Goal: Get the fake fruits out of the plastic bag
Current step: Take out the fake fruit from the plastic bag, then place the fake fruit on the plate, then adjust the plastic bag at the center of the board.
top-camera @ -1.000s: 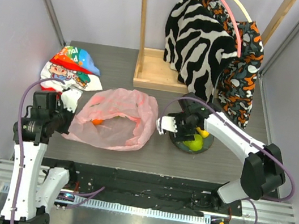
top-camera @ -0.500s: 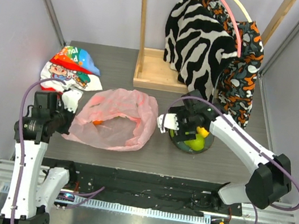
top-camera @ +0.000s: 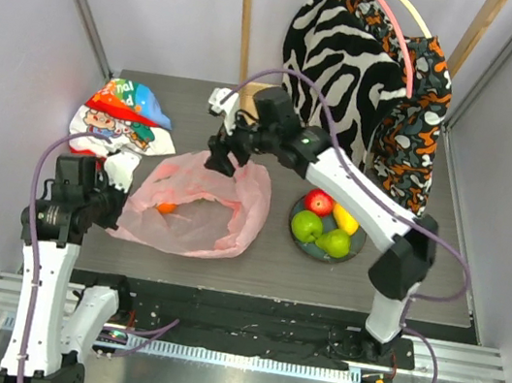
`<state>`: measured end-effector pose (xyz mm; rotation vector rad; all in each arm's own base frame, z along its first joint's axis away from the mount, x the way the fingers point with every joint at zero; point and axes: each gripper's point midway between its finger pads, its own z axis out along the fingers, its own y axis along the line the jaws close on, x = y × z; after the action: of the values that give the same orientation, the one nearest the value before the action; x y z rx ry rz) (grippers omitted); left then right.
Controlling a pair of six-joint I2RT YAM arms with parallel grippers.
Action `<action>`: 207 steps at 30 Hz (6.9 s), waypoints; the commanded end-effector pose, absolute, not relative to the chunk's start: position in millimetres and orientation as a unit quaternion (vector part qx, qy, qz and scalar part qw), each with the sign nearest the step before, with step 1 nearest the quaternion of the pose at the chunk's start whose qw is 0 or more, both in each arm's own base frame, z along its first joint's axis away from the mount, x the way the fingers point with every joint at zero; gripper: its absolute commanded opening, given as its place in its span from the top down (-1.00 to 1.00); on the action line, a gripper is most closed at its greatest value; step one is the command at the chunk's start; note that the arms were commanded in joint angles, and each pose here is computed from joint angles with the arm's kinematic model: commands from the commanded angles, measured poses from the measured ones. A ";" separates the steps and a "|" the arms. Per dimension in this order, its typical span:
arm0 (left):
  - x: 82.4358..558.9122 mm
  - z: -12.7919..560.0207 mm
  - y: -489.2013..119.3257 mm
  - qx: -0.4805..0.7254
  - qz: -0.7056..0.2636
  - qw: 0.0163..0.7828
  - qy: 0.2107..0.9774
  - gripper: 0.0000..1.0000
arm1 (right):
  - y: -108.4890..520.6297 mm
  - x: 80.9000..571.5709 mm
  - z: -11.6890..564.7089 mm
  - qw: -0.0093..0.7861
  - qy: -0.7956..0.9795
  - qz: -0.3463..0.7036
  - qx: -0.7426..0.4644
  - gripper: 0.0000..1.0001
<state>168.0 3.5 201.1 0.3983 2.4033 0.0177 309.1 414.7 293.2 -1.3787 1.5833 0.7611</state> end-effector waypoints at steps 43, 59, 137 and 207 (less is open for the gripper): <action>141.5 210.3 -4.7 0.139 -0.027 0.278 0.950 1.00 | 581.9 330.3 92.5 0.297 0.829 0.379 -0.285 -0.83; 123.4 229.5 -15.7 0.146 -0.052 0.286 0.945 1.00 | 631.8 308.8 117.2 0.285 0.766 0.495 -0.293 -0.77; 210.6 228.4 -24.9 0.136 -0.084 0.363 0.918 1.00 | 31.7 276.7 87.2 0.199 0.927 0.196 -0.250 0.43; 125.2 302.0 -55.4 0.158 -0.126 0.453 0.868 1.00 | 535.4 164.3 155.1 0.092 0.700 0.512 -0.489 -0.04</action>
<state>127.7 -61.2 304.0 0.4118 2.1245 -0.3490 181.3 516.2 163.3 -1.4298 2.0852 1.3994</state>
